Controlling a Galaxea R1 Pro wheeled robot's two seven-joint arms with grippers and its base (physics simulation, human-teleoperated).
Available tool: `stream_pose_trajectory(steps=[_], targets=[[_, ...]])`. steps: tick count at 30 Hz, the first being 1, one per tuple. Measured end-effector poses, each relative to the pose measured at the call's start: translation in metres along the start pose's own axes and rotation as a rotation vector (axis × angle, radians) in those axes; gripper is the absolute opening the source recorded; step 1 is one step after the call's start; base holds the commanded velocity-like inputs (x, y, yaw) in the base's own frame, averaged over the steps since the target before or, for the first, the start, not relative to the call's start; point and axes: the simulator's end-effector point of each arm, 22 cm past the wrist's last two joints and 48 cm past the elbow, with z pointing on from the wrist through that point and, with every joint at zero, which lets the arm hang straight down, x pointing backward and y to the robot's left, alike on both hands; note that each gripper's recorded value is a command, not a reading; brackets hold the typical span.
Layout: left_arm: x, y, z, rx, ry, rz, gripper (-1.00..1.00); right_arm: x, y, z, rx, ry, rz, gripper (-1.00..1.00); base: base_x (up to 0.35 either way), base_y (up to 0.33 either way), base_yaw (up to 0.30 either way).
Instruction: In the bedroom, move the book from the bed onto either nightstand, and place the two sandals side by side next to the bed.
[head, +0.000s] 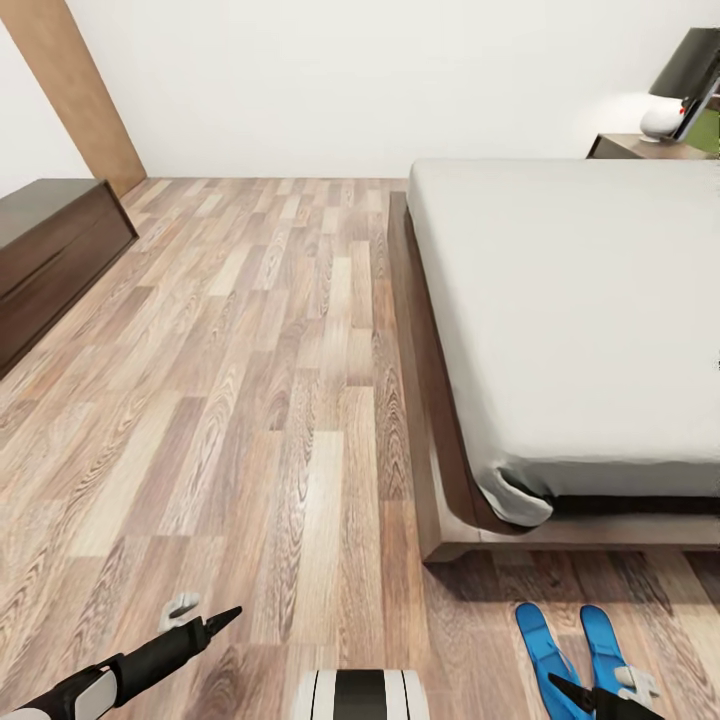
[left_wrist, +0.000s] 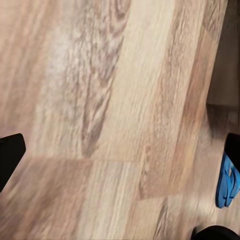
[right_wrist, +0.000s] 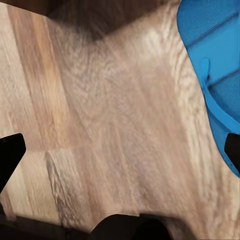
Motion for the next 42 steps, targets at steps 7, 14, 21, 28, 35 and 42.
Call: stream_pose_trajectory(steps=[7,14,21,28,35,42], targets=[[-0.010,-0.010,-0.003,0.013,-0.019,0.016,1.00,-0.010,0.005,-0.004,-0.007,-0.045,-0.040,1.00,0.000,0.000,0.000],[-0.018,-0.022,-0.005,0.029,-0.037,0.031,1.00,-0.015,0.013,-0.005,-0.020,-0.065,-0.047,1.00,0.000,0.000,0.000],[-0.017,-0.035,-0.001,0.036,-0.049,0.035,1.00,-0.024,0.022,-0.008,-0.033,-0.087,-0.057,1.00,0.000,0.000,0.000],[-0.024,-0.044,0.000,0.028,-0.077,0.057,1.00,-0.032,0.029,-0.011,-0.045,-0.111,-0.075,1.00,0.000,0.000,0.000],[-0.031,-0.058,-0.001,0.044,-0.096,0.070,1.00,-0.041,0.037,-0.015,-0.056,-0.133,-0.089,1.00,0.000,0.000,0.000],[-0.040,-0.068,-0.005,0.057,-0.113,0.088,1.00,-0.050,0.044,-0.020,-0.067,-0.155,-0.102,1.00,0.000,0.000,0.000]])
